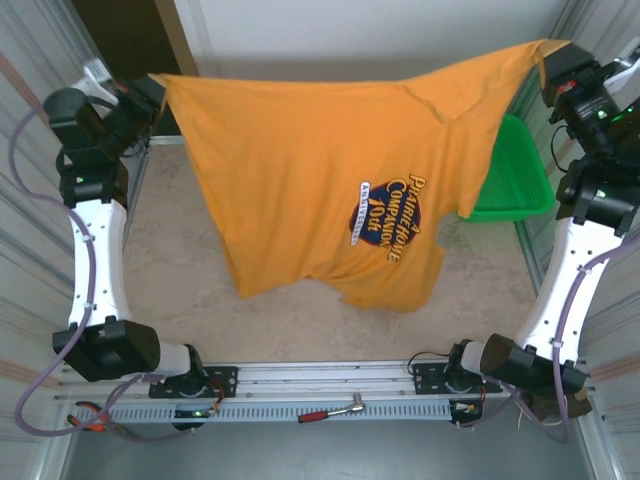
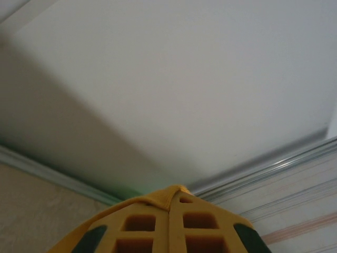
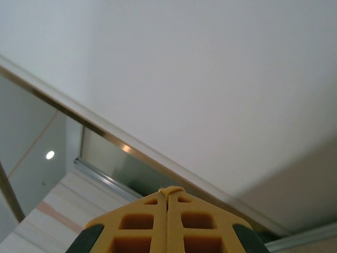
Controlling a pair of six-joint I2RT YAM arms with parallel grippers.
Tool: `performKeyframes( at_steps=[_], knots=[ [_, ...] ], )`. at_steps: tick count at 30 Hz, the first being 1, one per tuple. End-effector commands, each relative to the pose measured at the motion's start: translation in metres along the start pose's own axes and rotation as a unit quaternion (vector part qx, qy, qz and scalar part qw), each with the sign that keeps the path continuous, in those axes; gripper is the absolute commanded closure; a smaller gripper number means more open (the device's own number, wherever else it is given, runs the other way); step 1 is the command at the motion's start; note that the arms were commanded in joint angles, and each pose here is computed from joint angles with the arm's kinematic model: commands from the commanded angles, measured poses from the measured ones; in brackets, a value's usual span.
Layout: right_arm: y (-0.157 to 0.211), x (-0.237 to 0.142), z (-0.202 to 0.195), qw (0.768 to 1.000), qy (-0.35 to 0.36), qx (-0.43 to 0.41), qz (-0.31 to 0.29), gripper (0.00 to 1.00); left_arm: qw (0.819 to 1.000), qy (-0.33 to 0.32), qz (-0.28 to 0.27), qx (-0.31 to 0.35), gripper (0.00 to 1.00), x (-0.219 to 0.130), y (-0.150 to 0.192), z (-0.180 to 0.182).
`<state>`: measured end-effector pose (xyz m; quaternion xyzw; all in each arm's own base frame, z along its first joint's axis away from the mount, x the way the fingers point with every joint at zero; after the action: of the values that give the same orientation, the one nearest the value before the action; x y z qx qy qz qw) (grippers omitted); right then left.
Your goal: Fold the inside-out t-shirt
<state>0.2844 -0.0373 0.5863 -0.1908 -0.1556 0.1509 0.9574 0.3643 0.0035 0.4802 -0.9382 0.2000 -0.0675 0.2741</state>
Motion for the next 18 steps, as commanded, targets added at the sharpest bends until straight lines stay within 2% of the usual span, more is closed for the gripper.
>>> performKeyframes(
  at_steps=[1,4,7,12,18],
  knots=[
    [0.02,-0.015,0.013,0.999,-0.009,-0.04,0.009,1.0,1.0,0.005,0.014,0.015,1.0,-0.017,0.02,0.0],
    [0.034,-0.023,-0.002,0.999,0.009,-0.034,0.018,1.0,0.999,-0.009,0.033,0.011,1.0,-0.027,0.043,0.011],
    [0.043,-0.035,-0.003,0.999,0.017,-0.037,0.014,1.0,0.999,-0.007,0.042,0.014,1.0,-0.042,0.06,0.008],
    [0.052,-0.061,0.031,0.996,0.011,-0.089,-0.011,1.0,0.999,0.01,0.033,0.037,1.0,-0.074,0.077,-0.025],
    [0.053,-0.073,0.062,0.993,-0.009,-0.114,-0.031,1.0,0.998,0.034,0.018,0.044,1.0,-0.094,0.076,-0.057]
  ],
)
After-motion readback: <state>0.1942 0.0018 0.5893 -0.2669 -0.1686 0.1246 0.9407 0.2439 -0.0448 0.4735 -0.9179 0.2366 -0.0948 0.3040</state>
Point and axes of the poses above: each hand's point on the last joint's axis, 136 mm out from that joint toward the fingers, its own x axis out along the fingers, its own z axis along the line the jaws close on, y = z × x, the point moved 6 cm from there along -x, back along the fingers, and after that the axes turned 3 degrees about x, right-handed, at the moved point
